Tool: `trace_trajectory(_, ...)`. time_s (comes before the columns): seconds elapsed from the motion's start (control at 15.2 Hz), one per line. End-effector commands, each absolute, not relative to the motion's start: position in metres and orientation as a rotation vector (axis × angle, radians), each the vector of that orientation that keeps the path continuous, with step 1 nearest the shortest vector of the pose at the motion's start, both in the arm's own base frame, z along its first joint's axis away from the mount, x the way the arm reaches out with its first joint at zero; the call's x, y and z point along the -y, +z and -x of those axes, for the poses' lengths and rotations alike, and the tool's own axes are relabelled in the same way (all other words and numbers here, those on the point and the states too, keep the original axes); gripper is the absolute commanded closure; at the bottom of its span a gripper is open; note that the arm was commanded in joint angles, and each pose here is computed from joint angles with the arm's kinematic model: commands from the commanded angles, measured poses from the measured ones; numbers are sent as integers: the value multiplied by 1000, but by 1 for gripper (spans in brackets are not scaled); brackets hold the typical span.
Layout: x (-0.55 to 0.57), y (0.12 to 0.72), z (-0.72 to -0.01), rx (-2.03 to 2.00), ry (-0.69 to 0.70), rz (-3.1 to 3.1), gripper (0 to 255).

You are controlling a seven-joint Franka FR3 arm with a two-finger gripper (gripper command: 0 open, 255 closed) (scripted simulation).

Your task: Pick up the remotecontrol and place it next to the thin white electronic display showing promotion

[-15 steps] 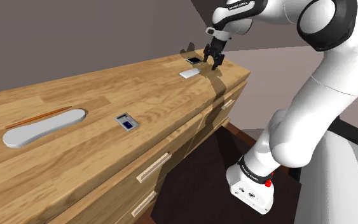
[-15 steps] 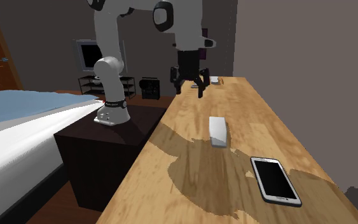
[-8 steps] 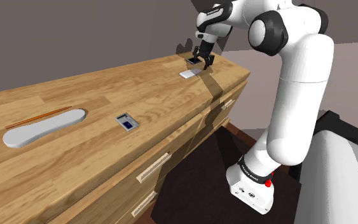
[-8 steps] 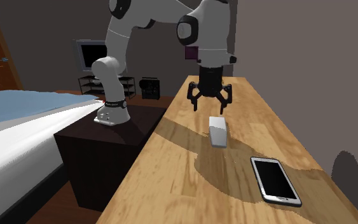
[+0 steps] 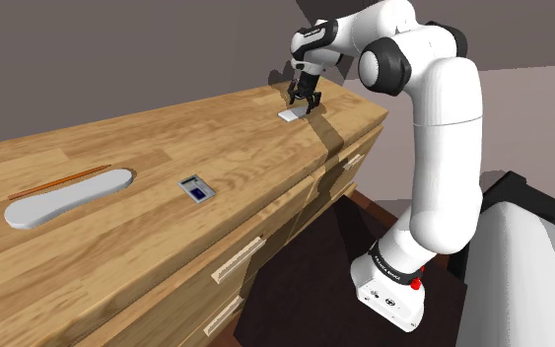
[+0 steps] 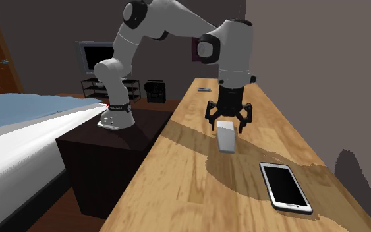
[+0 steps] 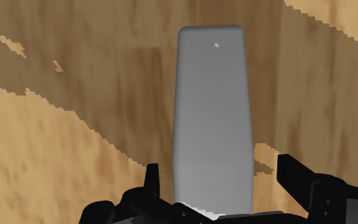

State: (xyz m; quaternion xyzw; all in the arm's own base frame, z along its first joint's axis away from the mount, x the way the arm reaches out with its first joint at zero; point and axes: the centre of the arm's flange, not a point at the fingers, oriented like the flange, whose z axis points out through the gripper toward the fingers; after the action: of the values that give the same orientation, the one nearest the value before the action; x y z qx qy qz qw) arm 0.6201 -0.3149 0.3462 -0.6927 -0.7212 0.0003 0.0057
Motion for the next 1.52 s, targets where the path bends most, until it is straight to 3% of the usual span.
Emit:
trace_trajectory(0.0,315,336,-620,2259,1,2167,0)
trace_trajectory(0.59,315,328,-620,2259,1,2167,0)
trace_trajectory(0.66,315,328,-620,2259,1,2167,255)
trace_trajectory(1.45,315,343,-620,2259,1,2167,255)
